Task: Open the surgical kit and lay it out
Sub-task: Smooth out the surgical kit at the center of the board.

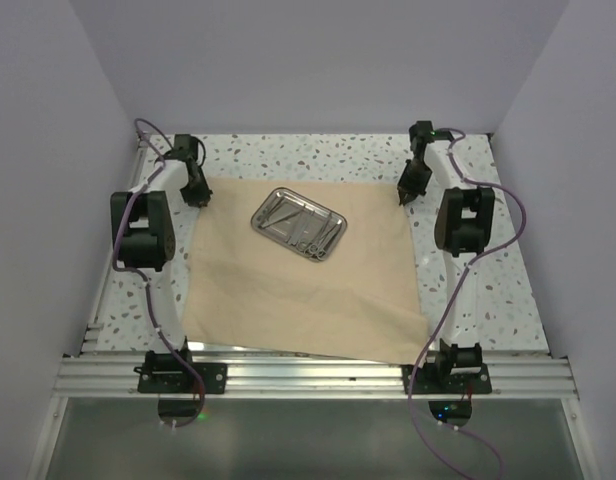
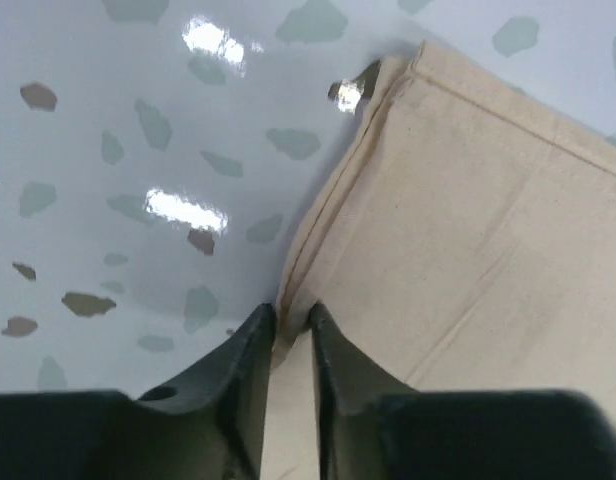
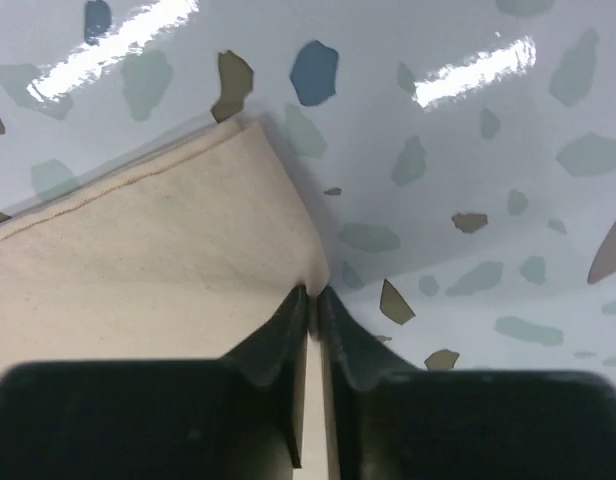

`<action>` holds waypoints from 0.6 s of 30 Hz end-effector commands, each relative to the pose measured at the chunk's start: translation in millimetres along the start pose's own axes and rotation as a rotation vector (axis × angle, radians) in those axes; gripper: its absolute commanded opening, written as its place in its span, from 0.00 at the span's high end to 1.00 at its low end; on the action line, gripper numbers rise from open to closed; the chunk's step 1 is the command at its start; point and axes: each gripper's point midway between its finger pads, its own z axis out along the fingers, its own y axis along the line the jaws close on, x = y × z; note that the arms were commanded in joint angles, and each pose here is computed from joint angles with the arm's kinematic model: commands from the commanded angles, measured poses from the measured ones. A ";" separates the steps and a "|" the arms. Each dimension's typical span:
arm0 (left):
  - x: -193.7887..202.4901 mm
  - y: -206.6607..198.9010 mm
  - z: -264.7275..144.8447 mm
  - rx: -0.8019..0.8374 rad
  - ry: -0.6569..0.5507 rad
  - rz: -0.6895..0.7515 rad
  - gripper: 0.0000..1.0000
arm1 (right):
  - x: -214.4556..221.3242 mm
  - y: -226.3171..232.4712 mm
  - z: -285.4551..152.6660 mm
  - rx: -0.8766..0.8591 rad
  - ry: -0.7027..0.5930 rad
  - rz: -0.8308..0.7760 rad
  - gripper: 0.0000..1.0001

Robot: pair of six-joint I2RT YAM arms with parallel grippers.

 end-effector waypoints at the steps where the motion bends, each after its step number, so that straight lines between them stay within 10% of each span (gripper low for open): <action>1: 1.3 -1.3 26.6 0.058 0.050 -0.010 0.78 | 6.7 22.7 29.5 -0.074 0.055 0.000 1.00; 3: 5.9 -2.1 33.8 0.058 0.086 -0.009 1.00 | -2.1 28.6 32.5 -0.085 0.042 0.003 1.00; 18: -140.0 -28.1 5.7 0.186 -0.295 -0.216 1.00 | -168.8 79.1 -32.8 -0.349 -0.532 0.250 1.00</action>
